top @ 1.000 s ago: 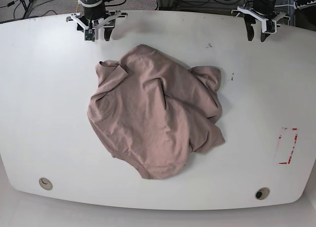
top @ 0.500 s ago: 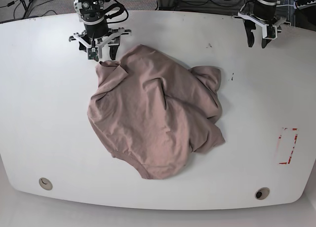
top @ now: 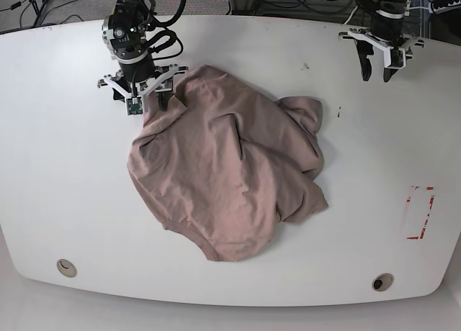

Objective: Fold the T-shirt properly
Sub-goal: 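Move the right gripper onto the T-shirt edge and pinch the fabric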

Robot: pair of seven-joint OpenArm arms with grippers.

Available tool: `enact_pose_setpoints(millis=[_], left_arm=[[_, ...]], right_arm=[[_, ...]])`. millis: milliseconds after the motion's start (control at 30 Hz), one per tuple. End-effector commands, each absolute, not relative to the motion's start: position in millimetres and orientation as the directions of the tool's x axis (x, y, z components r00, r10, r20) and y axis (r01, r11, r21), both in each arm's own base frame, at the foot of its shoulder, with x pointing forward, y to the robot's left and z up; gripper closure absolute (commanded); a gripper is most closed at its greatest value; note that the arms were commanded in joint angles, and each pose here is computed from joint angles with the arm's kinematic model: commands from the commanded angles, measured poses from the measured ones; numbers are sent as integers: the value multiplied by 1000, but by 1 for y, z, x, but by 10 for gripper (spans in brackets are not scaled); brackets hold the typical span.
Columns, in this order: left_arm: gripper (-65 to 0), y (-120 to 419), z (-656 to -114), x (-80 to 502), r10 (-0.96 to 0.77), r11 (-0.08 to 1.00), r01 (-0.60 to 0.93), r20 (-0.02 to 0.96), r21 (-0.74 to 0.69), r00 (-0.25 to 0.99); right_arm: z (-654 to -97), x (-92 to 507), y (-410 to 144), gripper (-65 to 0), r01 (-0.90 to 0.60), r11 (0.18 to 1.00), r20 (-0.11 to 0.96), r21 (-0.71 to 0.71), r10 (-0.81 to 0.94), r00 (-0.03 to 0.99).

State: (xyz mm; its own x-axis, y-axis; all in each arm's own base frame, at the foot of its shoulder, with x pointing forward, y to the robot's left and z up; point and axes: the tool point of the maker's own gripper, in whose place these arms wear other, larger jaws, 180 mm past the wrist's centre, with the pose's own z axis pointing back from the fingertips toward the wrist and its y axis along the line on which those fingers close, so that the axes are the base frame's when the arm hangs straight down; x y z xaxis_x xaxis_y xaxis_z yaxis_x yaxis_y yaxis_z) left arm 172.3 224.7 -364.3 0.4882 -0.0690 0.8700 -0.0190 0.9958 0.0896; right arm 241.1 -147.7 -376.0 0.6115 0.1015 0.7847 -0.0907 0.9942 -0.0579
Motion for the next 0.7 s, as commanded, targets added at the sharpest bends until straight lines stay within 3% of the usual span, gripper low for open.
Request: enact_pose_setpoints(millis=[0, 200, 667], left_arm=[[-265, 223, -352, 178, -76, 996, -13, 892, 92, 446], [-252, 219, -349, 182, -64, 997, -16, 901, 79, 430], [-253, 217, -351, 182, -57, 997, -20, 899, 73, 435]], right_arm=[[-367, 250, -145, -291, -118, 991, 804, -63, 120, 582], [-373, 251, -129, -295, -215, 975, 782, -58, 178, 597], [-365, 269, -129, -329, -280, 956, 774, -90, 244, 585]])
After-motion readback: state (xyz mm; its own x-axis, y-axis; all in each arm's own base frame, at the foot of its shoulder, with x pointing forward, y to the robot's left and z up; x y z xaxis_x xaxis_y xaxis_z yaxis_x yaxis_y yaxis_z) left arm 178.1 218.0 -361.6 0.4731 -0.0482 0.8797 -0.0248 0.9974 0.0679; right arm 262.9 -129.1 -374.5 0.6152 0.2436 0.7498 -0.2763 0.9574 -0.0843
